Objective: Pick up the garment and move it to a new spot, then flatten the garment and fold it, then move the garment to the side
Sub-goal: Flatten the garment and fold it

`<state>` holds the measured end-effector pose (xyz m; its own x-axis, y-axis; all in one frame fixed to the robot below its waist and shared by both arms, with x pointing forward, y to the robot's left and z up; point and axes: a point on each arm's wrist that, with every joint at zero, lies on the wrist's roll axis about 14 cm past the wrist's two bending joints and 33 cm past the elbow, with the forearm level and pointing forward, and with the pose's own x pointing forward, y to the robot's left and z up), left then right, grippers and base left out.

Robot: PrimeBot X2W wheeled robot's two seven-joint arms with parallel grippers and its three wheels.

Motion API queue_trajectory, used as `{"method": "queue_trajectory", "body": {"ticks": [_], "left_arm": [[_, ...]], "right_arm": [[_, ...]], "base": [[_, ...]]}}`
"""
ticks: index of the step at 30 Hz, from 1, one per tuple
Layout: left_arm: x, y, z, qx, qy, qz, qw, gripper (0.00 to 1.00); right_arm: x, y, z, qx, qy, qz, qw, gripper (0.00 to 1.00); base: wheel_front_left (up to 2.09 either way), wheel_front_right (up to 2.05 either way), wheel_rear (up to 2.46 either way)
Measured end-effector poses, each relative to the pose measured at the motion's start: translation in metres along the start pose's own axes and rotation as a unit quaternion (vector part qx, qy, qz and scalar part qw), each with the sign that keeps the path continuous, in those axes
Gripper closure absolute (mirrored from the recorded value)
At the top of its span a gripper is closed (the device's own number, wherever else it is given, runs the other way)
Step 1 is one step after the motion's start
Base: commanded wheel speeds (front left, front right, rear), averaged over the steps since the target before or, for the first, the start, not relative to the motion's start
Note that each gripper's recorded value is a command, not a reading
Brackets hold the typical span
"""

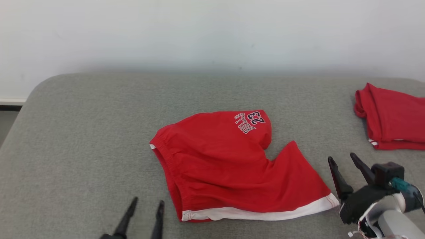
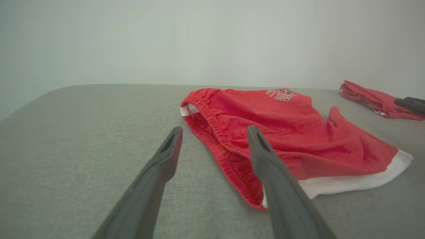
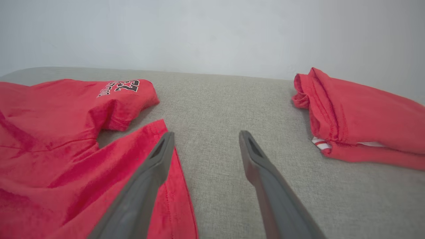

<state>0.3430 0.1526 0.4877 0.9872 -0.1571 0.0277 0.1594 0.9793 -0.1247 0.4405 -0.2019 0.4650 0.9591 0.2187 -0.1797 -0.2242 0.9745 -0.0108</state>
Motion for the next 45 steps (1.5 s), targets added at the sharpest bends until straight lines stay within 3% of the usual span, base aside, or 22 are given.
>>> {"method": "queue_trajectory", "body": {"ticks": [6, 15, 28, 29, 30, 31, 32, 33, 45], "left_arm": [[0.001, -0.034, -0.033, -0.023, 0.055, -0.062, 0.996, 0.00], [0.011, -0.051, -0.071, -0.031, 0.120, -0.105, 0.987, 0.00], [0.017, -0.052, -0.093, -0.044, 0.161, -0.109, 0.980, 0.00], [0.017, -0.052, -0.096, -0.050, 0.165, -0.108, 0.979, 0.00], [0.016, -0.053, -0.099, -0.053, 0.173, -0.109, 0.978, 0.00], [0.015, -0.054, -0.102, -0.056, 0.178, -0.109, 0.976, 0.51], [0.015, -0.056, -0.105, -0.063, 0.183, -0.109, 0.975, 0.85], [0.016, -0.058, -0.107, -0.066, 0.188, -0.112, 0.974, 1.00], [0.018, -0.047, -0.081, -0.063, 0.146, -0.108, 0.981, 1.00]], "right_arm": [[-0.031, -0.009, -0.022, 0.006, 0.023, -0.012, 1.000, 0.00], [-0.055, 0.005, -0.057, 0.022, 0.080, -0.008, 0.997, 0.00], [-0.047, 0.015, -0.076, 0.024, 0.116, -0.003, 0.993, 0.00], [-0.045, 0.015, -0.077, 0.025, 0.119, -0.002, 0.993, 0.15], [-0.044, 0.016, -0.078, 0.027, 0.121, -0.003, 0.992, 0.58], [-0.042, 0.016, -0.081, 0.028, 0.125, -0.004, 0.992, 0.87], [-0.042, 0.015, -0.084, 0.029, 0.132, -0.006, 0.991, 1.00], [-0.041, 0.015, -0.086, 0.029, 0.136, -0.006, 0.990, 1.00], [-0.042, 0.027, -0.070, 0.042, 0.085, 0.007, 0.995, 1.00]], "base": [[0.00, 0.00, 0.00], [0.00, 0.00, 0.00], [0.00, 0.00, 0.00], [0.00, 0.00, 0.00], [0.00, 0.00, 0.00], [0.00, 0.00, 0.00], [0.00, 0.00, 0.00], [0.00, 0.00, 0.00], [0.00, 0.00, 0.00]]}}
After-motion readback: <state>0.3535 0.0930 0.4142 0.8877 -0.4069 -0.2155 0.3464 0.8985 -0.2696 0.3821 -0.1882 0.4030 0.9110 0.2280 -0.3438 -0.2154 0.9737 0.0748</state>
